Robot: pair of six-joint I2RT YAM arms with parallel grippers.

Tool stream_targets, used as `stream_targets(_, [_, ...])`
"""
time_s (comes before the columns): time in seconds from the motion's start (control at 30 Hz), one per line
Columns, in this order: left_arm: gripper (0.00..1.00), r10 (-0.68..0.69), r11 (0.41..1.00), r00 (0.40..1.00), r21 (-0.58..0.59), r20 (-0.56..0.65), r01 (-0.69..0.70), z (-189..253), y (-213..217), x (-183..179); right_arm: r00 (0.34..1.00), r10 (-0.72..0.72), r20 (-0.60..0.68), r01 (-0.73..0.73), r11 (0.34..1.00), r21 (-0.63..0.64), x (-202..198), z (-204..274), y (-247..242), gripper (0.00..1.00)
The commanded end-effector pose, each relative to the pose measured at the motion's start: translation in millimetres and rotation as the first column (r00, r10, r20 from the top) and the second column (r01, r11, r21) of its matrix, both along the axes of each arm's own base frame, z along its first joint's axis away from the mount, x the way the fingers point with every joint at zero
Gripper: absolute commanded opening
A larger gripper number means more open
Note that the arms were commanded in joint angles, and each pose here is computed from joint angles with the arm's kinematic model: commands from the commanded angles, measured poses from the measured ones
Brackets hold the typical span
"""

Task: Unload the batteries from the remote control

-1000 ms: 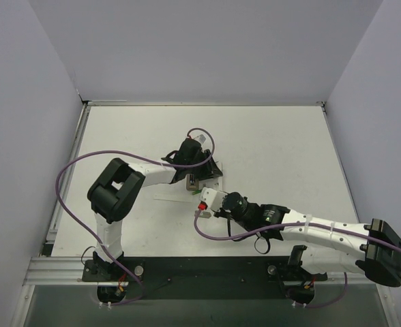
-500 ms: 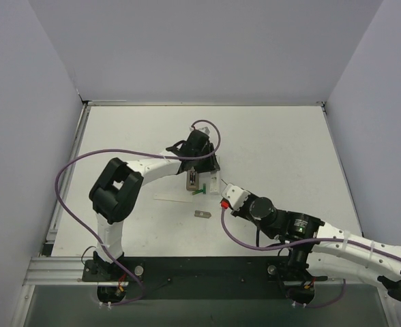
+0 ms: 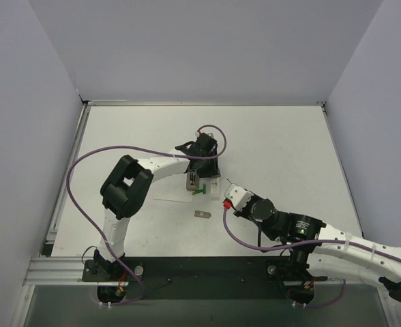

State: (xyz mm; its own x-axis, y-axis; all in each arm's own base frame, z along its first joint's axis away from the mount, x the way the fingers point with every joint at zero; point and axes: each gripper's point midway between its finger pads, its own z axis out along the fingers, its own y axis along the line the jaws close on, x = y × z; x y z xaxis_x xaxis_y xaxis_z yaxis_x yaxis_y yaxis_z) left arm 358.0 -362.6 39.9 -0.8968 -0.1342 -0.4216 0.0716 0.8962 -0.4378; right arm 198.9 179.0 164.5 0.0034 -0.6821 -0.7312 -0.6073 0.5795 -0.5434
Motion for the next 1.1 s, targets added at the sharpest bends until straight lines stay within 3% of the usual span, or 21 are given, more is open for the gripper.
stream_targets(0.0, [0.40,0.003,1.000,1.000,0.007,0.017,-0.004,8.6,-6.9,8.2,0.999,-0.035,0.025,0.035,0.999,0.011,1.9,6.4,-6.7,0.00])
stream_targets(0.07, [0.50,0.002,1.000,1.000,0.010,0.012,-0.002,7.2,-7.6,9.4,0.999,-0.038,0.030,0.038,0.999,0.012,2.4,7.7,-7.8,0.00])
stream_targets(0.27, [0.63,-0.017,1.000,1.000,0.022,0.019,0.017,16.8,-9.9,8.9,0.999,-0.042,0.034,0.042,0.999,0.000,2.3,7.9,-10.6,0.00])
stream_targets(0.53, [0.67,-0.085,0.987,0.987,0.146,0.136,0.065,64.2,14.8,20.1,0.998,-0.036,0.043,0.037,0.999,-0.013,4.5,12.5,-7.6,0.00])
stream_targets(0.57, [0.96,-0.086,0.984,0.987,0.168,0.135,0.063,66.5,25.1,21.7,0.998,-0.035,0.045,0.036,0.999,-0.014,4.8,13.8,-7.0,0.00])
stream_targets(0.73, [0.97,-0.088,0.967,0.983,0.251,0.163,0.045,76.6,68.9,32.3,0.999,-0.017,0.047,0.017,1.000,0.001,5.1,15.7,-1.3,0.00])
stream_targets(0.9, [0.97,-0.066,0.940,0.992,0.340,0.110,0.024,55.6,112.5,45.6,0.999,0.002,0.036,-0.003,1.000,0.016,5.2,15.1,7.2,0.00])
stream_targets(1.07, [0.91,-0.071,0.936,0.996,0.349,0.057,0.047,38.1,119.4,50.1,1.000,0.010,0.026,-0.011,1.000,0.018,4.1,14.4,10.2,0.00])
